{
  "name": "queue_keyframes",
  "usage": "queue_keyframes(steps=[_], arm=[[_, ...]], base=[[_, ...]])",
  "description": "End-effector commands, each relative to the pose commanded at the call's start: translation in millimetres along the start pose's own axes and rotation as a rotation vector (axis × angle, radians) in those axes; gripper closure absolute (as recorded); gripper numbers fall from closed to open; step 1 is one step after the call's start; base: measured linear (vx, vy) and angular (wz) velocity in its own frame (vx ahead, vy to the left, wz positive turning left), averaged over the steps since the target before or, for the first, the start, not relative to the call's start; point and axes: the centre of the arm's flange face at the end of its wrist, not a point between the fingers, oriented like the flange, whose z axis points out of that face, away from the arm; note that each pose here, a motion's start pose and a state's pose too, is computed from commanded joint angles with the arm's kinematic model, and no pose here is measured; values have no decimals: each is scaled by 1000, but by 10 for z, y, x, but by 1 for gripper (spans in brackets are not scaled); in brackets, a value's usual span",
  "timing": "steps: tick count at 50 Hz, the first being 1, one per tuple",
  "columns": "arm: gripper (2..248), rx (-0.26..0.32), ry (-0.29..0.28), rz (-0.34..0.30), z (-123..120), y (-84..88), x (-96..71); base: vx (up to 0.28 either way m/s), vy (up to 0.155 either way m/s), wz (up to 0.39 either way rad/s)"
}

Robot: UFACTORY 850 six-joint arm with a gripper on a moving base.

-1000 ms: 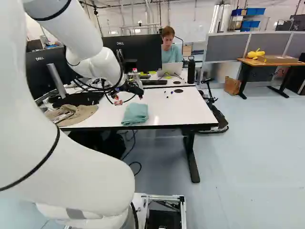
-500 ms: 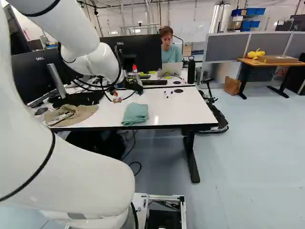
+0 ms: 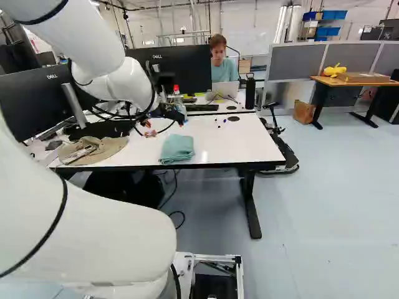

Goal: Clean the table with the green towel

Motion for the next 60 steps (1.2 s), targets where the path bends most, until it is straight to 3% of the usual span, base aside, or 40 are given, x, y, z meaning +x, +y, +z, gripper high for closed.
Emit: queue_keyframes(steps=[31,60], arm=[[3,1,17,-4,-4,-5,-98],[3,-15,74,2,130,77,-285]], base=[[0,0,0],[0,0,0]])
